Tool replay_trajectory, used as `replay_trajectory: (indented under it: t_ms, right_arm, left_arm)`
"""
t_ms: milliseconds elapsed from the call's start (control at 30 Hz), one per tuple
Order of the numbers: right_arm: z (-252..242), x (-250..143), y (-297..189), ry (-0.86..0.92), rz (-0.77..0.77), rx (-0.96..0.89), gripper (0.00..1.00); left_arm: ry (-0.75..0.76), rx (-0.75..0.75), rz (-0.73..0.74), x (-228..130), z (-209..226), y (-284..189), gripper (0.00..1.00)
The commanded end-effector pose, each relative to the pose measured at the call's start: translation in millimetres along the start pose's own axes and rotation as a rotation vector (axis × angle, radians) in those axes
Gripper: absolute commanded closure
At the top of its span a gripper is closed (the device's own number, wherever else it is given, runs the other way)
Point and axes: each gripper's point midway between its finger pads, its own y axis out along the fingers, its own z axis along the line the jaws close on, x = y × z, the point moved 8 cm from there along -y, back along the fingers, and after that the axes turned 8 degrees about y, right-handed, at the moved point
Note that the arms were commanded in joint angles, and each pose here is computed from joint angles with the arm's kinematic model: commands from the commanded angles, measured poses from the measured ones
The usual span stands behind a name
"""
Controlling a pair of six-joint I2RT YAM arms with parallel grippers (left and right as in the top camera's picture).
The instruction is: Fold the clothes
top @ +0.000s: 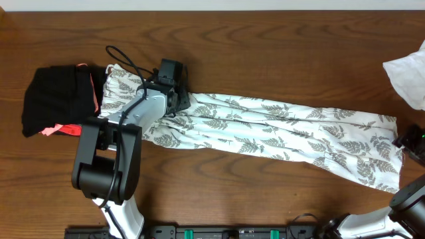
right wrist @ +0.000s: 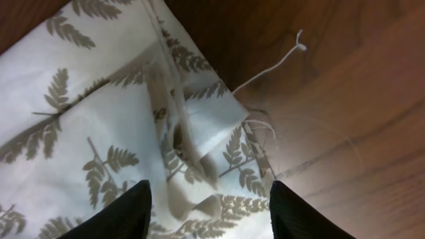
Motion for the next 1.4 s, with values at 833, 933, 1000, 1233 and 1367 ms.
replay_trajectory:
  t_ms: [833,933,1000,1233,1367]
  right_arm:
    - [-10,-17,66,-0.018,0.129,0.144,0.38]
    - [-4,-21,78,-0.008,0.165,0.21,0.38]
    - [-2,-24,86,-0.001,0.194,0.239,0.38]
    - [7,-30,100,0.026,0.237,0.366,0.42]
    - [12,-28,98,0.027,0.228,0.412,0.42]
  left_arm:
    - [-0.014,0.033,0.073,-14,10,17,0.61]
    - [-0.014,0.033,0.073,-14,10,17,0.61]
    - [-0.014,0.033,0.074,-14,10,17,0.61]
    - [-0.014,0.034,0.077,-15,10,17,0.61]
    - [-0.014,0.035,0.077,-15,10,17,0.61]
